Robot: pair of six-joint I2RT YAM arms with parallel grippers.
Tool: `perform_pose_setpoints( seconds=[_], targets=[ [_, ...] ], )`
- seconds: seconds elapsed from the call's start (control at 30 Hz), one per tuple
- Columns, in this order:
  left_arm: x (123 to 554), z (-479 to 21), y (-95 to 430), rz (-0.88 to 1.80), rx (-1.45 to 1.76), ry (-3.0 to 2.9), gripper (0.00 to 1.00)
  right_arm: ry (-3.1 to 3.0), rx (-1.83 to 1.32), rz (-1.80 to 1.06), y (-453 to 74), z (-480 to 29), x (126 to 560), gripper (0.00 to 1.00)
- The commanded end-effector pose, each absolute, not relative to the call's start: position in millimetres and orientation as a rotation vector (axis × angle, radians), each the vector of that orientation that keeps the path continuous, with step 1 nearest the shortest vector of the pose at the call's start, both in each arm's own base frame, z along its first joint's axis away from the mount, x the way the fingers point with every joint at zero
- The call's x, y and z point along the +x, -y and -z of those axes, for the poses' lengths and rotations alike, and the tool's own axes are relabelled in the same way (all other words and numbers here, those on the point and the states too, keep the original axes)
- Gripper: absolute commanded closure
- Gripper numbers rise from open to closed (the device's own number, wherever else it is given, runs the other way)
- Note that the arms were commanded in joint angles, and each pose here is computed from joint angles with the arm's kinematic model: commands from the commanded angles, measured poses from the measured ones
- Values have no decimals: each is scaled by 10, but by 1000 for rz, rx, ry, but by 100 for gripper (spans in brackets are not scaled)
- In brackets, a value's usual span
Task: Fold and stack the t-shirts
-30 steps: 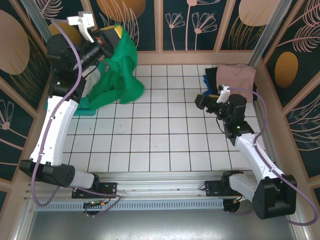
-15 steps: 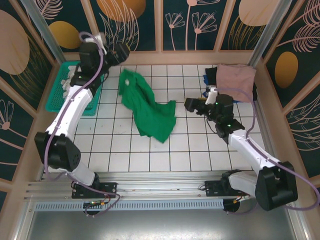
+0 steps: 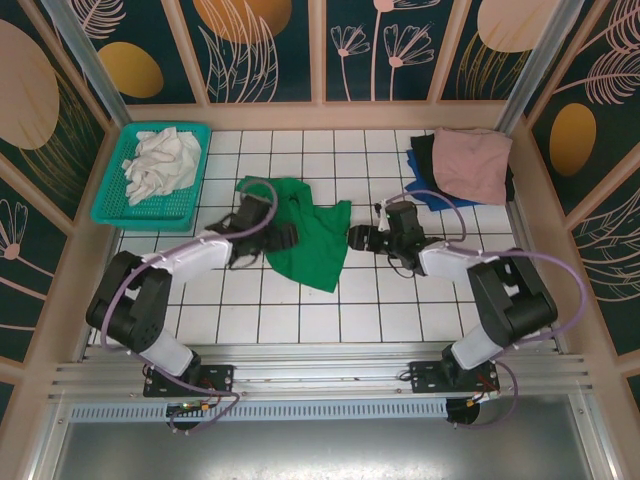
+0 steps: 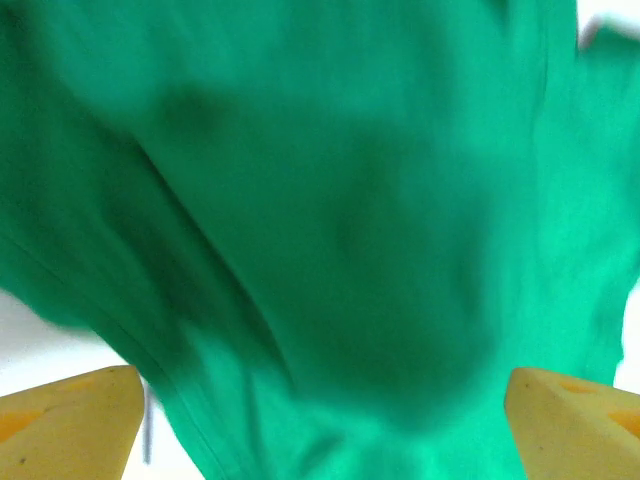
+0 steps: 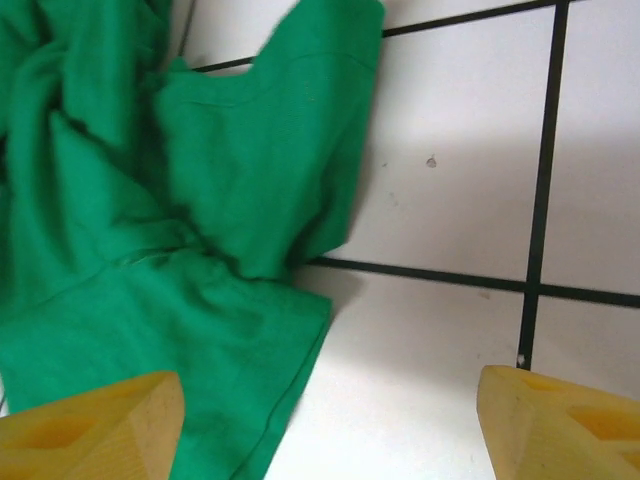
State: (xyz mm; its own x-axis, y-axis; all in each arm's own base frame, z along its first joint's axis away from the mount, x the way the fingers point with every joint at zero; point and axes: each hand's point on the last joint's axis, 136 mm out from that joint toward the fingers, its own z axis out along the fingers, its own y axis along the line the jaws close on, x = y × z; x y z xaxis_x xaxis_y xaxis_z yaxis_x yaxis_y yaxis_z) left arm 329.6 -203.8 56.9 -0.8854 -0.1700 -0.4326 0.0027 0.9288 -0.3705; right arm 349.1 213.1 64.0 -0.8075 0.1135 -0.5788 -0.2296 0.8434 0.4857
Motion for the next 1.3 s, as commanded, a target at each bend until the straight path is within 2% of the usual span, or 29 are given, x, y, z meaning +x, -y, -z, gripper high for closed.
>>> perform_pose_setpoints(
  seconds=[0.0,0.13,0.17,0.23,0.3,0.33,0.37,0.47,0.53,0.67,0.77,0.97,1.13,1.23,1.27],
  targets=[
    [3201,-453,2297,589,-125,-2614,8,-2319,-88,-836,-2403,-809,3816,27],
    [3106,-250,2298,572,-133,-2653,14,-2334,-90,-870,-2606,-688,4037,33],
    [3117,-254,2280,559,-133,-2646,18,-2335,-86,-868,-2632,-649,4071,33],
    [3143,-263,2278,542,-115,-2640,34,-2343,-64,-864,-2650,-562,4133,37],
    [3180,-269,2313,539,-91,-2645,54,-2370,-33,-840,-2643,-449,4189,46],
    [3198,-292,2342,545,-74,-2643,65,-2381,-30,-836,-2651,-425,4207,52],
    [3223,-334,2357,548,-60,-2636,75,-2390,-27,-829,-2649,-421,4215,63],
    [3329,-638,2311,520,-27,-2573,100,-2367,9,-757,-2515,-586,4235,87],
    [3423,-950,2180,492,-38,-2508,100,-2349,44,-671,-2330,-771,4241,99],
    [3596,-1819,1695,418,-109,-2331,100,-2270,82,-493,-1895,-1408,4167,100],
    [3616,-2467,1309,266,-159,-2197,100,-2171,108,-346,-1541,-2033,4052,100],
    [3648,-3430,950,100,-212,-1988,100,-1994,85,-229,-1161,-3088,3864,100],
    [3932,-3566,971,43,-207,-1951,100,-1964,62,-198,-1080,-3215,4085,100],
    [4140,-3251,1100,56,-176,-2024,100,-1991,60,-224,-1092,-2966,4410,100],
    [4202,-3070,1139,54,-167,-2066,100,-2018,46,-246,-1129,-2812,4535,93]
  ],
)
